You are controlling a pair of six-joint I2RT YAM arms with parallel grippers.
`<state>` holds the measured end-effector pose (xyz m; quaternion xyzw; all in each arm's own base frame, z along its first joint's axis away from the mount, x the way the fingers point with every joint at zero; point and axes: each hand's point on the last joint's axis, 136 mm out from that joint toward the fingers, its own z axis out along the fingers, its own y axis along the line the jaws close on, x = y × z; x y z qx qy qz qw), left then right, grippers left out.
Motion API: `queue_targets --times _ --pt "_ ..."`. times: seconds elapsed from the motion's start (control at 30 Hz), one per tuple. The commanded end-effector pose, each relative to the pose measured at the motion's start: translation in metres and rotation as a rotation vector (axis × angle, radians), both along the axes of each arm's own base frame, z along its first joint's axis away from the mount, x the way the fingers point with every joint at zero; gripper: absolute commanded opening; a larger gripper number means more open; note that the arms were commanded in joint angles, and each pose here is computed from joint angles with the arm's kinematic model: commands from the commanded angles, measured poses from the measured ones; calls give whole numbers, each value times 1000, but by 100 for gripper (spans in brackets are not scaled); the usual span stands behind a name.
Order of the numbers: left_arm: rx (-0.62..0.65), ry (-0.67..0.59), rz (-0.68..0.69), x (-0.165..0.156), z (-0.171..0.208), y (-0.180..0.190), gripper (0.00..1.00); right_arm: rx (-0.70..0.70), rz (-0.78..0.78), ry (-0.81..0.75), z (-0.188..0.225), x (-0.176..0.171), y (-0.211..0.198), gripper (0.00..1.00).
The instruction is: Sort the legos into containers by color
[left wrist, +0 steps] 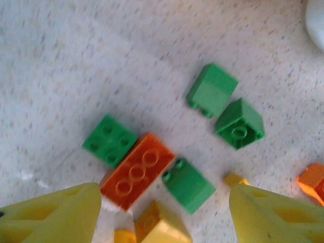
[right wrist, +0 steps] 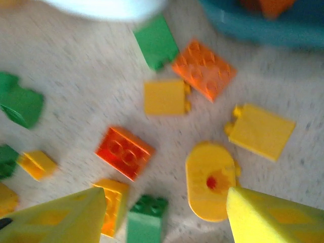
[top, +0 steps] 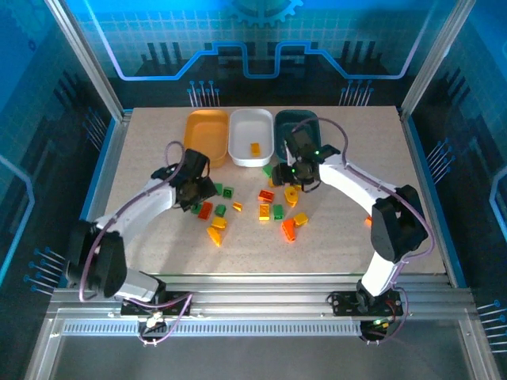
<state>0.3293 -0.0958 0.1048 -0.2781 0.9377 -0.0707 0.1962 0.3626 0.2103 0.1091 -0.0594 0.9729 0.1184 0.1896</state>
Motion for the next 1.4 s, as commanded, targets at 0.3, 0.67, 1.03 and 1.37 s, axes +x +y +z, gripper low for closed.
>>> queue_targets --times 0.3,0.67,1.03,1.37 --pt "225 186 -253 67 -50 -16 63 91 -13 -14 1 -11 -4 64" --pt "203 227 -336 61 -86 -23 65 132 -34 -28 3 -15 -12 65" --pt "174 247 -367 64 -104 -30 60 148 -33 -44 11 -18 -13 65" --pt "160 141 -370 68 -54 -38 27 174 -31 -65 23 -22 -11 66"
